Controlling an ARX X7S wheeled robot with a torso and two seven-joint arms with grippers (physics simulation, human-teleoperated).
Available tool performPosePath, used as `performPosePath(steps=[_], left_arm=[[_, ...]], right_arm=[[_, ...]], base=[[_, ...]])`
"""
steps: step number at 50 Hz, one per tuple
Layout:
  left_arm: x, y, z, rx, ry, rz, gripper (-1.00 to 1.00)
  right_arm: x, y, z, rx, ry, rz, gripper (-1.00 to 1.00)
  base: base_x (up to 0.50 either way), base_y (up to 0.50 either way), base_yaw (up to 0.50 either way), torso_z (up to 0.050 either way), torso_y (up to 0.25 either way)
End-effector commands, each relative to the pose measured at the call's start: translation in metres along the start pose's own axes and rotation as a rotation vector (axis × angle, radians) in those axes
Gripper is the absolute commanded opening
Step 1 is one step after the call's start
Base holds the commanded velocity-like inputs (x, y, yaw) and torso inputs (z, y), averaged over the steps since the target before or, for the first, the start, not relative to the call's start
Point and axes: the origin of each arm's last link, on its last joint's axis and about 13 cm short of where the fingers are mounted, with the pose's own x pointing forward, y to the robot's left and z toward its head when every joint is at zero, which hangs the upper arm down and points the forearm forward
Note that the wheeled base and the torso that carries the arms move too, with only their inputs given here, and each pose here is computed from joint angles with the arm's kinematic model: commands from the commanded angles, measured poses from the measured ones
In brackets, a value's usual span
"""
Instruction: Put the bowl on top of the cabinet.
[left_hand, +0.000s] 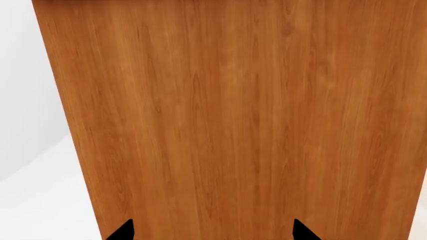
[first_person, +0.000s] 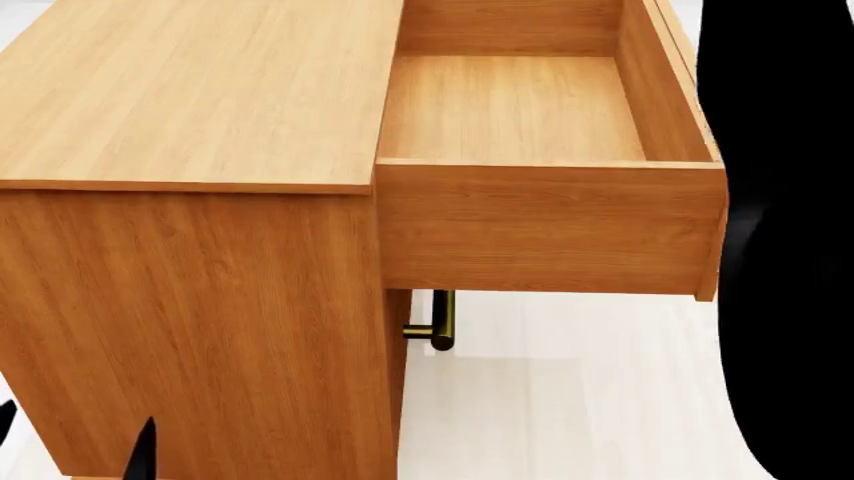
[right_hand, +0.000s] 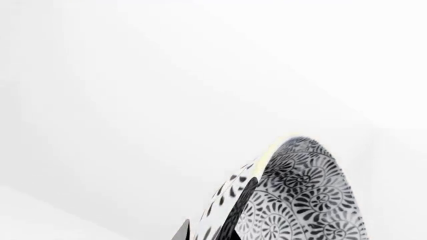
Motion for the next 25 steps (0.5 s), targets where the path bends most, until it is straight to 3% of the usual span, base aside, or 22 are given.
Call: performPosePath(steps=[1, 11, 25], left_arm=[[0.0, 0.001, -0.004, -0.005, 0.007, -0.008, 1.0], [-0.004, -0.002, -0.007, 0.026, -0.03, -0.008, 1.0], [0.003, -0.001, -0.013, -0.007, 0.001, -0.024, 1.0]], right_arm=[[0.0, 0.024, 0.008, -0.03, -0.062, 0.106, -1.0], [0.009, 0.046, -0.002, -0.048, -0.078, 0.173, -1.0], [0.011, 0.072, -0.014, -0.129, -0.107, 0.259, -1.0]], base=[[0.0, 0.0, 0.0, 0.0, 0.0], [0.0, 0.0, 0.0, 0.0, 0.0], [0.0, 0.0, 0.0, 0.0, 0.001]])
